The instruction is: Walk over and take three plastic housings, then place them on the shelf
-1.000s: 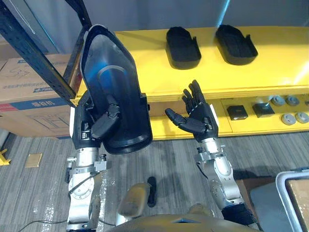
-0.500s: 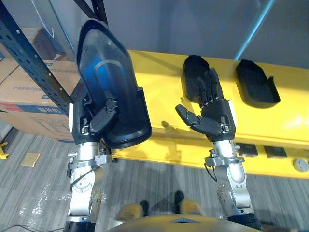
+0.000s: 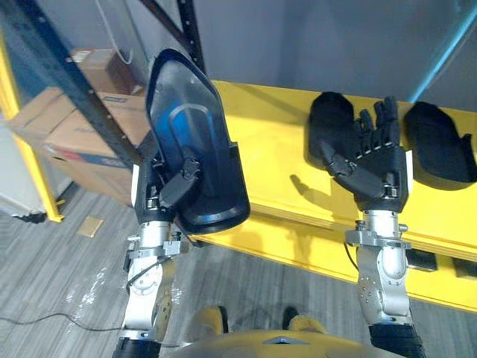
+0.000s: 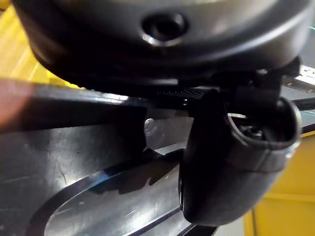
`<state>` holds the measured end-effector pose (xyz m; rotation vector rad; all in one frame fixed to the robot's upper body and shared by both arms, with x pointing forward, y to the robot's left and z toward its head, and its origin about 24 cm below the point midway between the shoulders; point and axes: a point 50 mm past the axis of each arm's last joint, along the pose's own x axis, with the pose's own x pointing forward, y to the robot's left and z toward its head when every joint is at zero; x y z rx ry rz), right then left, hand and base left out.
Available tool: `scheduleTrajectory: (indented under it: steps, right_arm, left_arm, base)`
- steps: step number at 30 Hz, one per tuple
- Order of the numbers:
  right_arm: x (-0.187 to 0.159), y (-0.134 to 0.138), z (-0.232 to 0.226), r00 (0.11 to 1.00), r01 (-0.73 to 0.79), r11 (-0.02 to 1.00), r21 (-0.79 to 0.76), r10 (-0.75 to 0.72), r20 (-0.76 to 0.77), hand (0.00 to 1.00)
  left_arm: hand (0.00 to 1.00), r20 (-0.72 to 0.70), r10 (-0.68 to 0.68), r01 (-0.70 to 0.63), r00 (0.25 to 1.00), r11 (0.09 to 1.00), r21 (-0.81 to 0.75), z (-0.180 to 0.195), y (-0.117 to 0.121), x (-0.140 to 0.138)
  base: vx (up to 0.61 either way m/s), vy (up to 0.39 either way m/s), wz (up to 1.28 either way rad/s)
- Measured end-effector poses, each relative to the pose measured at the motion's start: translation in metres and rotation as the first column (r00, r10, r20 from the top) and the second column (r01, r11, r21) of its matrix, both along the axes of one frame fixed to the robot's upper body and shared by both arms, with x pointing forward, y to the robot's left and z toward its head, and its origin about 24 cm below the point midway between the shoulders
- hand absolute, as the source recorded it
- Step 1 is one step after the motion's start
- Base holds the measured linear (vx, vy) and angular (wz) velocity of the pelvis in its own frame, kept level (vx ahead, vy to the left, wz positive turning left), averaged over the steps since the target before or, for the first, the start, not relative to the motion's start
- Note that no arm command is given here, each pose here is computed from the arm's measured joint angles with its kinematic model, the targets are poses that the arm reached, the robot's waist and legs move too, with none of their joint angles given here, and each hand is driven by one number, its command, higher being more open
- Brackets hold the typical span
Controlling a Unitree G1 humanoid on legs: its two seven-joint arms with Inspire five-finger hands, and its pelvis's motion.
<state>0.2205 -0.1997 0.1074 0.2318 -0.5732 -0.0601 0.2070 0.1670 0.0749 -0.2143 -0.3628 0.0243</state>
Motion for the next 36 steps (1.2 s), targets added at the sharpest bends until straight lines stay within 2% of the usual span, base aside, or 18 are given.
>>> scheduleTrajectory:
  steps: [5,9,19,23,27,33,36]
  right_arm:
    - [0.002,0.009,-0.001,1.0,0.002,0.998,0.069,-0.002,0.0,1.0]
    - [-0.001,0.031,-0.009,0.998,-0.056,0.996,0.07,0.058,-0.034,1.0]
    - [-0.001,0.012,-0.012,0.996,0.015,1.0,0.015,-0.013,-0.086,1.0]
    - [-0.002,0.006,-0.012,0.992,-0.007,1.0,-0.03,0.003,-0.123,1.0]
    - [-0.005,0.007,-0.007,0.993,-0.046,0.997,-0.06,0.039,-0.114,1.0]
    - [-0.003,0.016,0.01,0.99,-0.136,0.989,-0.064,0.134,-0.032,1.0]
    - [0.0,0.026,0.033,0.969,-0.228,0.967,-0.111,0.237,0.075,1.0]
  left_arm:
    - [0.0,0.035,-0.118,0.115,0.992,0.991,0.067,0.006,-0.002,0.001]
    - [0.0,-0.016,-0.146,0.147,0.989,0.979,0.14,0.005,0.006,0.004]
    - [0.0,0.007,-0.197,0.194,0.98,0.97,0.145,0.025,-0.016,0.031]
    - [0.0,-0.003,-0.137,0.136,0.991,0.982,0.128,0.029,-0.014,0.039]
    - [0.0,0.025,0.004,-0.007,1.0,0.995,0.095,0.04,-0.001,0.058]
    - [0.0,0.066,0.171,-0.174,0.983,0.984,0.033,0.061,0.018,0.088]
    - [0.0,0.109,0.158,-0.159,0.981,0.987,-0.005,0.079,0.015,0.1]
  base:
    - [-0.04,0.407,-0.45]
    - [0.07,0.254,-0.56]
    - [0.03,-0.017,-0.04]
    - [-0.03,-0.033,-0.24]
    - [-0.07,0.011,-0.25]
    - [-0.07,0.014,-0.16]
    - [-0.03,0.004,-0.08]
